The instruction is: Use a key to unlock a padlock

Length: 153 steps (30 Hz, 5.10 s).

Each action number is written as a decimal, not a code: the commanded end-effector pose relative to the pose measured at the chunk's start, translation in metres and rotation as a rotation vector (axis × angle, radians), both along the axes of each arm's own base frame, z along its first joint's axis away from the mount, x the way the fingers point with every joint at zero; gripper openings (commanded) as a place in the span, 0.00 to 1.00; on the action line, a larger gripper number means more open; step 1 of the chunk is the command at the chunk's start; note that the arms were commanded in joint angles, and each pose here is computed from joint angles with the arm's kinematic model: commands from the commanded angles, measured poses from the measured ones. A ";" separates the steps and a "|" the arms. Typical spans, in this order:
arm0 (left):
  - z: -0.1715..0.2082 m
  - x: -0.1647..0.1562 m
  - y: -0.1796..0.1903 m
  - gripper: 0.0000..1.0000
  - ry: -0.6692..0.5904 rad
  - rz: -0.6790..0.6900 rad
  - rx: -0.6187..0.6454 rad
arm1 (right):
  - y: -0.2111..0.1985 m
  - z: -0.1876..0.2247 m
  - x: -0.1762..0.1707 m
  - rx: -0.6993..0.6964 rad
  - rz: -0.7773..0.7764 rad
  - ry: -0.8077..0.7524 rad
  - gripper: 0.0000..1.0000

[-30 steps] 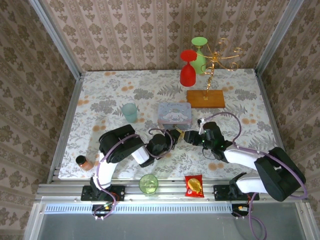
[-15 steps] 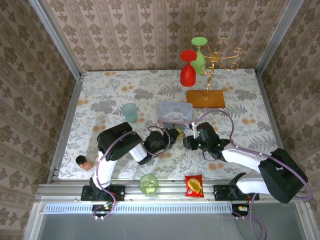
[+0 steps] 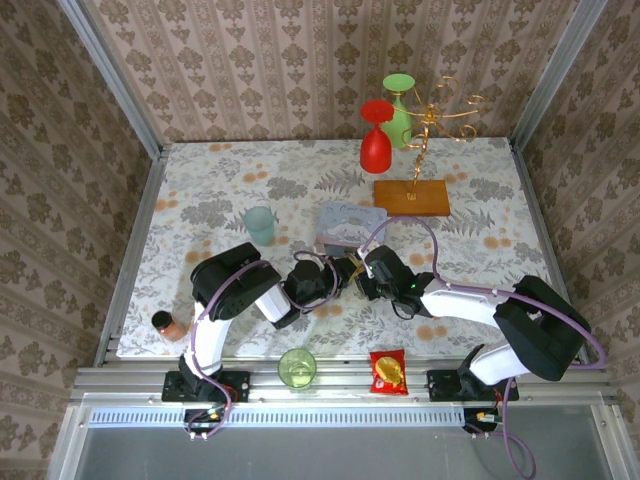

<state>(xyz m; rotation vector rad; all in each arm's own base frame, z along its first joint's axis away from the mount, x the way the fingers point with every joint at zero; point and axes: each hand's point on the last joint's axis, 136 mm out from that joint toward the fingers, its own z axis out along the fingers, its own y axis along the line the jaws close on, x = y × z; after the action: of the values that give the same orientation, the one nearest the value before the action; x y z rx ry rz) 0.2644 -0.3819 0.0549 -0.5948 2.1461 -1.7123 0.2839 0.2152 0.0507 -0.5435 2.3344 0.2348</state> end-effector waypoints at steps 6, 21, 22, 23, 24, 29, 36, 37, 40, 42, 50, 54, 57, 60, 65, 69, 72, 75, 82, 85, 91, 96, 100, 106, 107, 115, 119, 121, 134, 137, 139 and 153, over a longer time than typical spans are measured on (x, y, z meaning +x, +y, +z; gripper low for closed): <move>-0.002 -0.008 -0.002 0.00 0.031 -0.039 0.002 | -0.001 -0.011 -0.003 -0.052 0.018 0.000 0.32; -0.004 -0.009 -0.003 0.00 0.041 -0.058 0.000 | -0.004 -0.013 0.001 -0.068 -0.004 -0.052 0.37; -0.003 -0.009 -0.004 0.00 0.042 -0.062 -0.002 | -0.003 -0.011 0.003 -0.075 -0.004 -0.069 0.34; -0.003 -0.010 -0.004 0.00 0.045 -0.066 -0.006 | -0.001 -0.010 0.005 -0.080 0.001 -0.081 0.29; -0.002 -0.011 -0.005 0.00 0.046 -0.070 -0.007 | 0.000 -0.009 0.007 -0.082 0.003 -0.092 0.26; -0.003 -0.013 -0.005 0.00 0.050 -0.076 -0.004 | 0.010 -0.004 0.006 -0.036 0.043 -0.110 0.17; -0.007 -0.015 -0.003 0.09 0.041 -0.090 0.011 | 0.032 -0.001 -0.015 0.143 0.154 -0.021 0.11; -0.008 -0.016 -0.003 0.09 0.044 -0.092 0.015 | 0.033 -0.002 -0.016 0.164 0.148 -0.004 0.11; -0.010 -0.015 0.001 0.11 0.027 -0.091 0.032 | 0.034 -0.003 -0.023 0.246 0.142 0.048 0.09; -0.012 -0.014 0.006 0.17 0.018 -0.083 0.045 | 0.031 -0.004 -0.025 0.290 0.125 0.082 0.08; -0.023 -0.011 0.025 0.24 -0.021 -0.069 0.120 | 0.017 -0.007 -0.033 0.446 0.047 0.172 0.08; -0.033 -0.012 0.032 0.25 -0.040 -0.074 0.201 | 0.010 -0.008 -0.032 0.507 0.017 0.201 0.07; -0.035 -0.011 0.036 0.24 -0.065 -0.089 0.273 | 0.007 -0.008 -0.032 0.537 0.011 0.225 0.08; -0.037 -0.011 0.038 0.13 -0.102 -0.128 0.382 | 0.008 -0.005 -0.034 0.574 0.016 0.238 0.08; -0.040 -0.011 0.037 0.21 -0.116 -0.153 0.423 | 0.009 0.000 -0.033 0.634 0.015 0.251 0.08; -0.040 -0.005 0.033 0.25 -0.138 -0.155 0.420 | 0.006 -0.010 -0.034 0.625 -0.013 0.317 0.10; -0.029 0.000 0.037 0.23 -0.169 -0.125 0.416 | -0.001 -0.021 -0.035 0.569 -0.045 0.328 0.11; -0.011 0.004 0.046 0.26 -0.227 -0.100 0.485 | -0.005 -0.022 -0.037 0.559 -0.062 0.330 0.14; 0.006 0.002 0.015 0.43 -0.366 -0.234 0.632 | -0.011 -0.032 -0.037 0.530 -0.113 0.362 0.17; -0.008 0.002 0.009 0.41 -0.354 -0.270 0.665 | -0.013 -0.039 -0.038 0.526 -0.139 0.382 0.20; -0.024 -0.002 0.017 0.28 -0.341 -0.286 0.760 | -0.026 -0.049 -0.039 0.484 -0.217 0.406 0.23; -0.022 -0.005 0.021 0.28 -0.346 -0.283 0.767 | -0.033 -0.043 -0.034 0.449 -0.249 0.380 0.28; -0.013 -0.004 0.021 0.30 -0.357 -0.269 0.751 | -0.034 -0.018 -0.020 0.438 -0.252 0.305 0.34; 0.015 -0.003 0.021 0.33 -0.392 -0.249 0.714 | -0.023 0.017 0.002 0.437 -0.219 0.234 0.40; 0.020 -0.003 0.023 0.35 -0.399 -0.244 0.709 | -0.020 0.020 0.006 0.437 -0.212 0.227 0.40; 0.043 -0.002 0.046 0.34 -0.433 -0.199 0.705 | -0.002 0.008 0.023 0.323 -0.216 0.212 0.40; 0.037 -0.004 0.052 0.31 -0.427 -0.186 0.697 | 0.001 -0.003 0.022 0.277 -0.232 0.220 0.39; 0.037 -0.005 0.053 0.31 -0.439 -0.190 0.717 | 0.000 -0.005 0.022 0.263 -0.242 0.214 0.38; 0.025 -0.009 0.048 0.31 -0.428 -0.212 0.716 | 0.006 -0.016 0.029 0.222 -0.257 0.182 0.26; 0.031 -0.007 0.048 0.30 -0.445 -0.214 0.732 | 0.009 -0.017 0.029 0.225 -0.258 0.179 0.21; 0.037 -0.005 0.050 0.30 -0.460 -0.210 0.742 | 0.008 -0.019 0.028 0.219 -0.264 0.183 0.18; 0.103 0.043 0.042 0.31 -0.694 -0.288 0.948 | -0.001 -0.016 0.017 0.315 -0.352 0.198 0.09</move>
<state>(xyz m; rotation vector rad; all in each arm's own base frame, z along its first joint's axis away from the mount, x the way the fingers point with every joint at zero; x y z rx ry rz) 0.2952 -0.3425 0.1573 0.3545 2.1888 -0.7628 0.3008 0.2184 0.0313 -0.0467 2.4931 0.4829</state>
